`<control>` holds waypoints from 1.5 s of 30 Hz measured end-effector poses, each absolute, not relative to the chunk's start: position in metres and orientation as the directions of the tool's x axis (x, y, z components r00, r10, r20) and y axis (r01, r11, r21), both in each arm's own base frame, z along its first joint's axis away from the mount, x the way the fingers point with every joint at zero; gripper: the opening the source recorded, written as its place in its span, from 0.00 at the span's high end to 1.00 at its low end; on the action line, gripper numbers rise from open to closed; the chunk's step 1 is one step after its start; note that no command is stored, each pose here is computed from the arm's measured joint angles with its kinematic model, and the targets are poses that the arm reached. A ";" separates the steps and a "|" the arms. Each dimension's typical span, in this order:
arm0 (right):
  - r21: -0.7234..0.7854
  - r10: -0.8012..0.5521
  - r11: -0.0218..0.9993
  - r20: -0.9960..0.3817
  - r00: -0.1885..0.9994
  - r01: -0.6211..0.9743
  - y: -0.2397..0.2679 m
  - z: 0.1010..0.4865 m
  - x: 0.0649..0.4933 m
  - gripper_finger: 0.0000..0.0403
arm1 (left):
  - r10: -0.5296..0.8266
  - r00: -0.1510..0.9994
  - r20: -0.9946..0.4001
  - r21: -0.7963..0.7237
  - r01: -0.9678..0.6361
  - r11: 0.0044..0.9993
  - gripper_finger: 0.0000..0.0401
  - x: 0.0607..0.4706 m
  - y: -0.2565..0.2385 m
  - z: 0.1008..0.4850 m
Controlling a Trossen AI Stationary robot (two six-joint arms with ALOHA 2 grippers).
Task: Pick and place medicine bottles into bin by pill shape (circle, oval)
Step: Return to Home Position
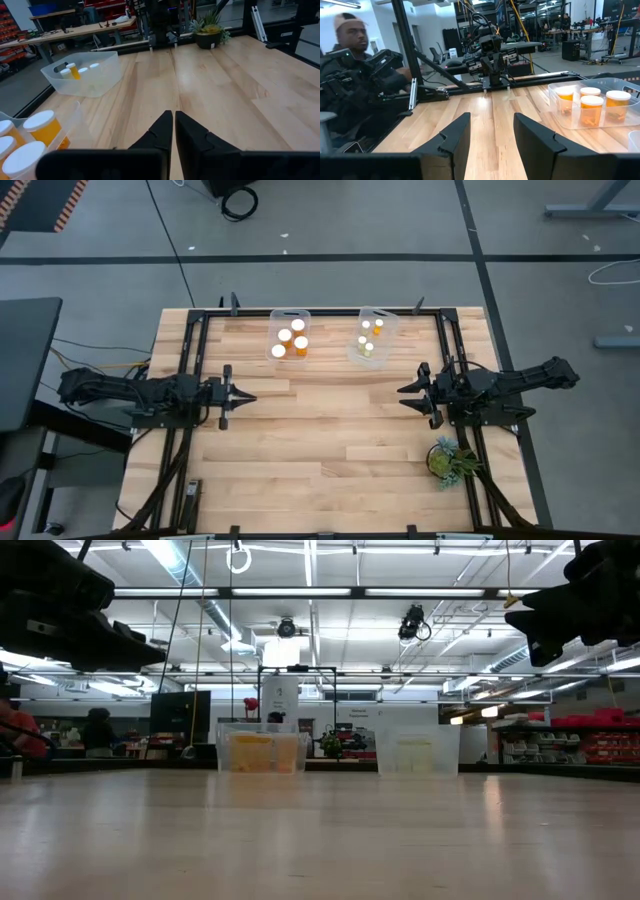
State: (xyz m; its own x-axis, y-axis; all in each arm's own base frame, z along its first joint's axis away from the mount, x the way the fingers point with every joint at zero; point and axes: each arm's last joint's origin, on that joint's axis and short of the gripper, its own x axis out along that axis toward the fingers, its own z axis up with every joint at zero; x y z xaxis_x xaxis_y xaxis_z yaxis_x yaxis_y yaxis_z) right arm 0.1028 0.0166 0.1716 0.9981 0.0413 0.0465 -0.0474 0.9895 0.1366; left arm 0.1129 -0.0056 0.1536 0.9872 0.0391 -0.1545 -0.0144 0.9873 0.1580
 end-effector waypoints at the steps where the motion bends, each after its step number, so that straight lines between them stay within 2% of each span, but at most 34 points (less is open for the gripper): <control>1: 0.137 0.041 0.989 0.046 0.998 -0.047 0.017 0.172 0.103 0.61 | 0.039 0.987 -0.155 0.158 -0.014 0.987 0.93 0.113 -0.006 0.154; 13: 0.137 0.041 0.989 0.047 0.998 -0.047 0.017 0.172 0.103 0.61 | 0.039 0.987 -0.155 0.158 -0.014 0.987 0.91 0.113 -0.006 0.154; 24: 0.137 0.041 0.989 0.046 0.998 -0.047 0.017 0.172 0.103 0.61 | 0.039 0.987 -0.155 0.158 -0.015 0.987 0.94 0.113 -0.006 0.153; 33: 0.137 0.042 0.989 0.046 0.998 -0.048 0.017 0.172 0.103 0.61 | 0.039 0.987 -0.155 0.158 -0.014 0.987 0.91 0.113 -0.006 0.153; 45: 0.137 0.042 0.989 0.047 0.998 -0.048 0.017 0.172 0.103 0.61 | 0.039 0.987 -0.155 0.158 -0.014 0.987 0.94 0.113 -0.006 0.154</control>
